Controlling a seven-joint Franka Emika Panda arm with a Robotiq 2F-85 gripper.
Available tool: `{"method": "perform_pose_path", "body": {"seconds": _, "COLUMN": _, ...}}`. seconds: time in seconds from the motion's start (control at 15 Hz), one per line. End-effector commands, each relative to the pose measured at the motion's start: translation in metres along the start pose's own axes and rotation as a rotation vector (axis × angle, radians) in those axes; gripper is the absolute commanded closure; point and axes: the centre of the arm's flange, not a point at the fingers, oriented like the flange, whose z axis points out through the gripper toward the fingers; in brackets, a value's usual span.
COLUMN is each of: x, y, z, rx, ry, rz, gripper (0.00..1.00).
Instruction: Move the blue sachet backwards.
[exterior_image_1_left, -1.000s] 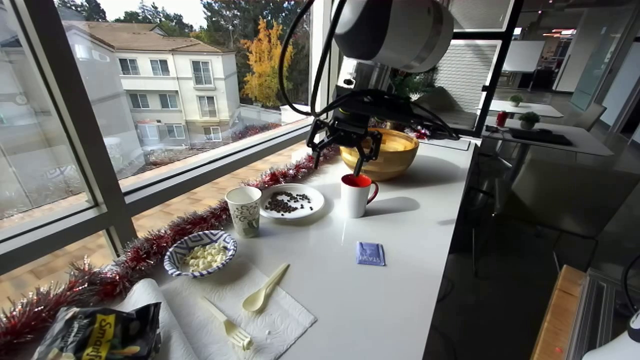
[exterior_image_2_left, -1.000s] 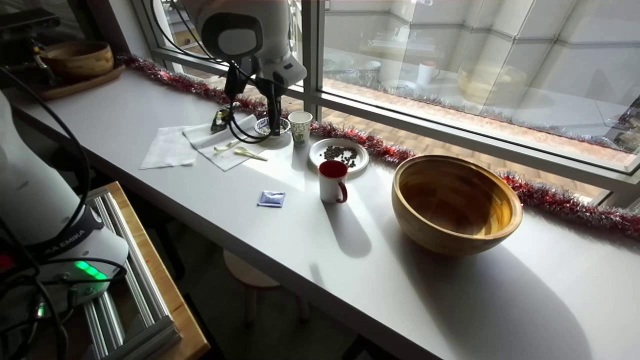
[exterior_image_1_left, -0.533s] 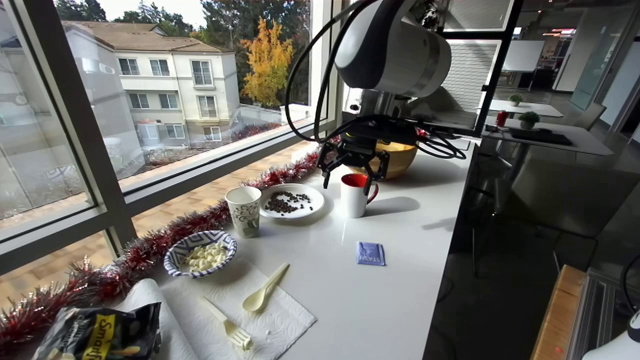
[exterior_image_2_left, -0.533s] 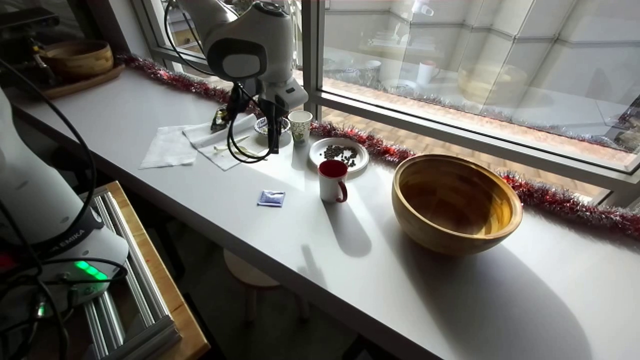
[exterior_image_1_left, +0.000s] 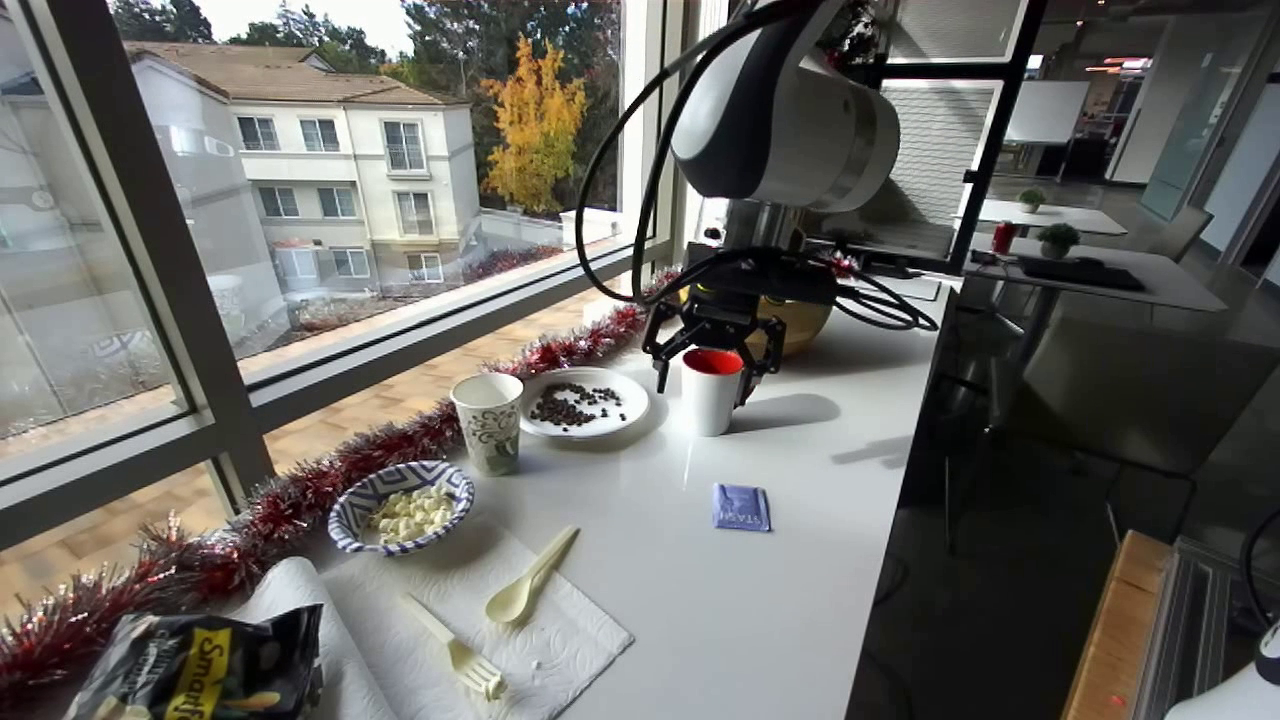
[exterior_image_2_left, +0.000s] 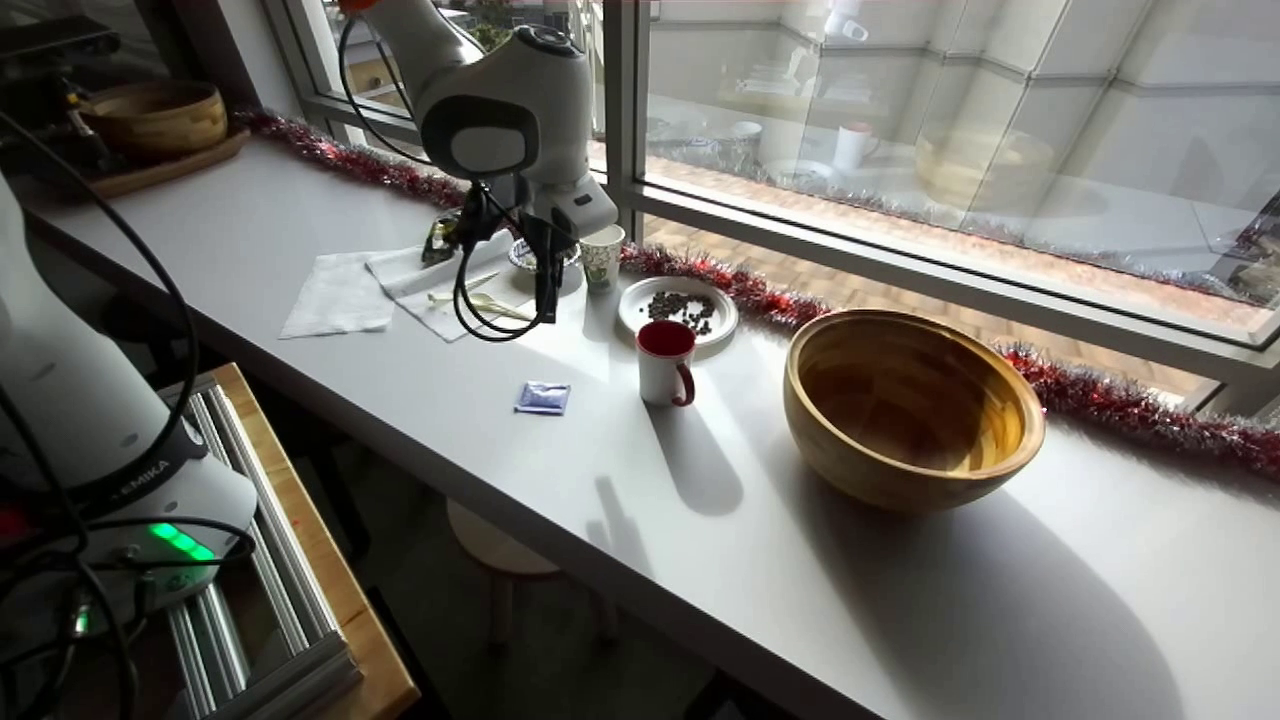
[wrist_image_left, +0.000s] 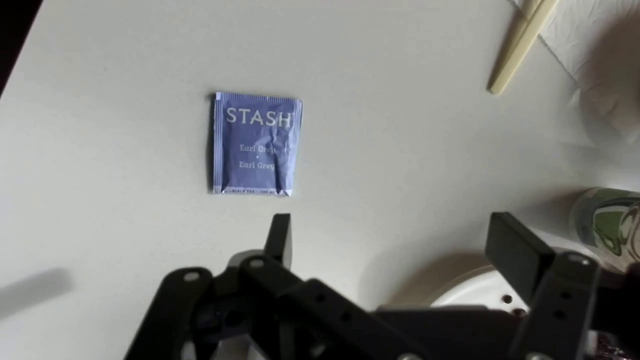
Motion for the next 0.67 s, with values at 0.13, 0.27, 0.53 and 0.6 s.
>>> {"method": "perform_pose_path", "body": {"seconds": 0.13, "x": 0.028, "y": 0.024, "z": 0.044, "rx": -0.044, "ry": -0.037, "rz": 0.067, "gripper": 0.0}}
{"method": "perform_pose_path", "body": {"seconds": 0.27, "x": 0.035, "y": 0.029, "z": 0.059, "rx": -0.057, "ry": -0.055, "rz": 0.079, "gripper": 0.0}}
{"method": "perform_pose_path", "body": {"seconds": 0.53, "x": 0.039, "y": 0.028, "z": 0.09, "rx": -0.084, "ry": -0.097, "rz": 0.09, "gripper": 0.0}}
{"method": "perform_pose_path", "body": {"seconds": 0.6, "x": 0.039, "y": 0.026, "z": 0.097, "rx": -0.088, "ry": -0.105, "rz": 0.092, "gripper": 0.0}}
